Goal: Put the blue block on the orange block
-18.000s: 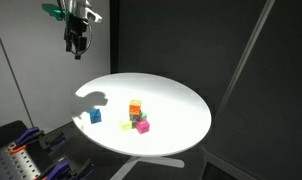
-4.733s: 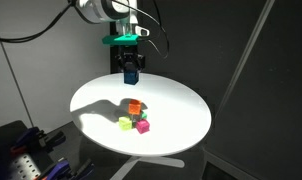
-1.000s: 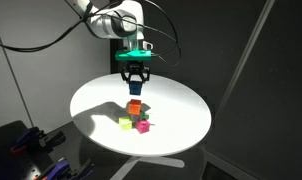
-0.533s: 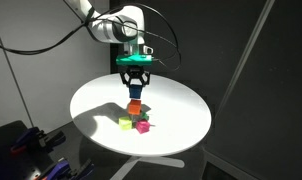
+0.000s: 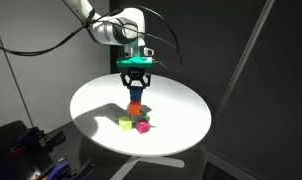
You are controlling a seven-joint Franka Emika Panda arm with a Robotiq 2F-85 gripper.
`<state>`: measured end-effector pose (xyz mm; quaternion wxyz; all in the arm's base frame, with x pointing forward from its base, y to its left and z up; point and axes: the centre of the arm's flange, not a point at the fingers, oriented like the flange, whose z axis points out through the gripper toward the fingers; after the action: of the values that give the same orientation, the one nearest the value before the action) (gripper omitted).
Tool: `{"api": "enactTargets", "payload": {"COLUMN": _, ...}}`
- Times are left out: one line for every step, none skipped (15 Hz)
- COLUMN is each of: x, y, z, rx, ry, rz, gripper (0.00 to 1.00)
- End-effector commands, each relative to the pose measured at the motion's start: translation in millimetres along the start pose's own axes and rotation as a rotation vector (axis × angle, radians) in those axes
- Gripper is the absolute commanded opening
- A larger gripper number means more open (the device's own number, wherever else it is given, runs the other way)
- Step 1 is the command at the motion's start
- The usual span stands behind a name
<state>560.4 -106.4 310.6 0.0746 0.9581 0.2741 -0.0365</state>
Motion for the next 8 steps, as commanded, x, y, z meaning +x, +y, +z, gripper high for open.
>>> {"api": "enactTargets", "payload": {"x": -6.0, "y": 4.7, "z": 1.8, "rx": -0.019, "ry": 0.004, "rz": -0.010, "gripper": 0.30}}
{"api": "enactTargets", "payload": {"x": -6.0, "y": 4.8, "z": 2.7, "rx": -0.018, "ry": 0.003, "rz": -0.008, "gripper": 0.30}}
{"api": "enactTargets", "payload": {"x": -5.6, "y": 4.9, "z": 3.1, "rx": -0.018, "ry": 0.003, "rz": -0.007, "gripper": 0.30}}
{"api": "enactTargets", "payload": {"x": -5.2, "y": 5.0, "z": 3.1, "rx": -0.015, "ry": 0.002, "rz": -0.006, "gripper": 0.30}}
{"api": "enactTargets", "payload": {"x": -5.1, "y": 4.6, "z": 3.0, "rx": -0.016, "ry": 0.002, "rz": -0.007, "gripper": 0.30}}
{"api": "enactTargets", "payload": {"x": -5.2, "y": 4.5, "z": 3.1, "rx": -0.015, "ry": 0.002, "rz": -0.007, "gripper": 0.30}}
{"api": "enactTargets", "payload": {"x": -5.3, "y": 4.4, "z": 3.3, "rx": -0.015, "ry": 0.002, "rz": -0.007, "gripper": 0.30}}
{"api": "enactTargets", "payload": {"x": -5.4, "y": 4.5, "z": 3.8, "rx": -0.015, "ry": 0.001, "rz": -0.007, "gripper": 0.30}}
